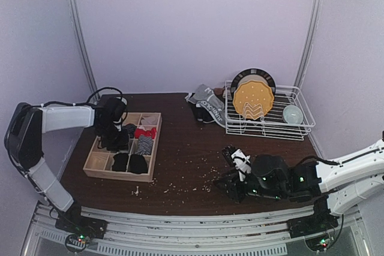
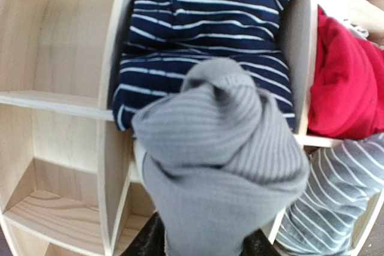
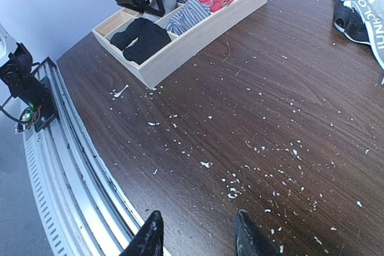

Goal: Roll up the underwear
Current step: Place the underwear in the storage box, then adjust the underwear in the storage box.

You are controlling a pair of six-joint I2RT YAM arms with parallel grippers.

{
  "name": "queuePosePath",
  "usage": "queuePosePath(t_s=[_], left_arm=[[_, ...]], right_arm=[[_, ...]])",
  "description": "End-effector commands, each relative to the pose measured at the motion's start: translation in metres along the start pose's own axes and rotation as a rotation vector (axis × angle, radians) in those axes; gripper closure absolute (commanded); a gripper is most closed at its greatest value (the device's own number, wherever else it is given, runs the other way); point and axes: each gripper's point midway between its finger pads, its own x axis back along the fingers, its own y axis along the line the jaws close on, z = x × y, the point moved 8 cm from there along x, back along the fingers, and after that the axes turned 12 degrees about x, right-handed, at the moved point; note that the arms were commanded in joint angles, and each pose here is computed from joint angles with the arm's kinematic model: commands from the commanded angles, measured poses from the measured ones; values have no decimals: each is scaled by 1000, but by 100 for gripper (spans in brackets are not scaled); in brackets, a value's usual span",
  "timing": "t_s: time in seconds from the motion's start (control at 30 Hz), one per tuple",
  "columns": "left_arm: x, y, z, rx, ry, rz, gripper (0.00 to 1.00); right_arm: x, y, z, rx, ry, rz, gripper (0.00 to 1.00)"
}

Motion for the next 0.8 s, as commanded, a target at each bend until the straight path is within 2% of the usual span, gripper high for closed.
queuePosePath(t_s=[0.0,0.3,0.37,0.47,0.53,0.77], left_arm=[[21,2,-8,-9,-36,-9,62],[28,-1,-11,-2,-57,18,62],[30,-2,-13,-1,-68,37,68],[27,-6,-15,-4,-64,52,86],[20,-9,-15,-9,-49,51,93],[-3,-7,-8,-12,-8,27,100]], right_arm=[[-1,0,-6,-11,-5,7,62],[-2,0,-5,-11,2,11,62],[-3,0,-4,-10,6,13,62],[-5,0,-3,-10,8,11,62],[-5,0,-3,-12,11,13,62],[-6,-1,-1,-9,21,24,62]])
